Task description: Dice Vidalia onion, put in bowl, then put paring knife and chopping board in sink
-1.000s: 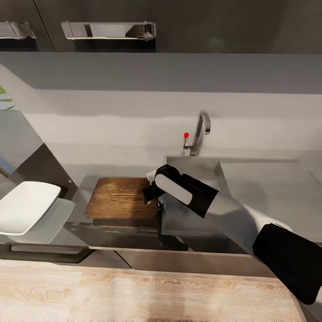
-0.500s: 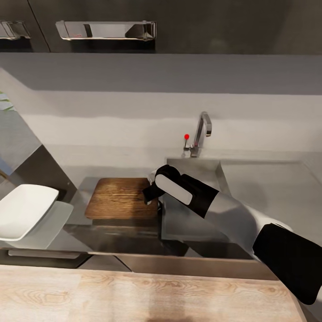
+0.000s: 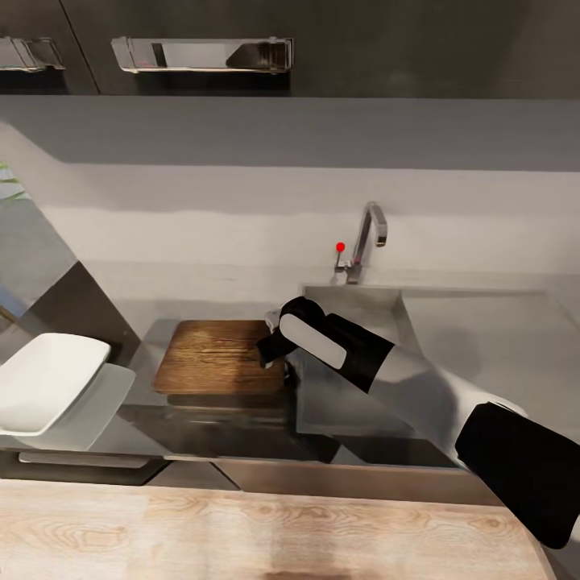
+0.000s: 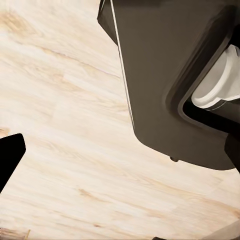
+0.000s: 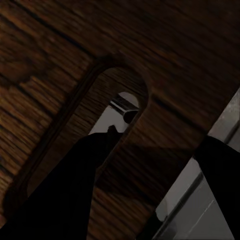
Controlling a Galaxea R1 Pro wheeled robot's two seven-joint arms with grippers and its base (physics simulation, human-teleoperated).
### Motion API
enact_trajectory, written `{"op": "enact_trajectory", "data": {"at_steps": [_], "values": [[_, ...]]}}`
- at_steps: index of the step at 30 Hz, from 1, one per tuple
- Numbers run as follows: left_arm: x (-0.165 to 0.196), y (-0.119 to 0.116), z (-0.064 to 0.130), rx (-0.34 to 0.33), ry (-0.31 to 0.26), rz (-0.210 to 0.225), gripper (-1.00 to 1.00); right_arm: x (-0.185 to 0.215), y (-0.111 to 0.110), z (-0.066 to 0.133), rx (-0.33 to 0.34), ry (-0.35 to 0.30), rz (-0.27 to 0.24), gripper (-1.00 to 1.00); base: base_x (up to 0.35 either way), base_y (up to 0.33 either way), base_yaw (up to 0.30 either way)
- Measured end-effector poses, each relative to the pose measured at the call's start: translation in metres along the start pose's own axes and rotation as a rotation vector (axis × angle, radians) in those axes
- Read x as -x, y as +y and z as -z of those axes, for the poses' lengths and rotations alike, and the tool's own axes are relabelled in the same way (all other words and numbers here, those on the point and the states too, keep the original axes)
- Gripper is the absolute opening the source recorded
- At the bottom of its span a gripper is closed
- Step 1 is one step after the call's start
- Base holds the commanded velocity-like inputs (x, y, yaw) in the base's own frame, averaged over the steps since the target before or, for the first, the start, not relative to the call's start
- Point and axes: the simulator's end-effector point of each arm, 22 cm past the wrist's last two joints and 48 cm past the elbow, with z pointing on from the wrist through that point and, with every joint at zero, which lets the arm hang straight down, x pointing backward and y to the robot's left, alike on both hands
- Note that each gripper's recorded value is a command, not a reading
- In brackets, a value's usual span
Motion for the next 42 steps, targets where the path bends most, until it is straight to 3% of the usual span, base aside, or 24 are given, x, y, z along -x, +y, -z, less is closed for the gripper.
{"op": "enact_trajectory", "data": {"at_steps": [11, 42], "values": [[0.0, 0.0, 0.0, 0.0, 0.0, 0.0, 1.0, 0.0, 0.0, 0.0, 0.0, 0.0, 0.0, -1.0, 0.0, 0.184, 0.0], [0.0, -0.001, 0.0, -0.001, 0.001, 0.0, 1.0, -0.011, -0.012, -0.005, -0.027, 0.019, 0.011, -1.0, 0.0, 0.003, 0.0]]}}
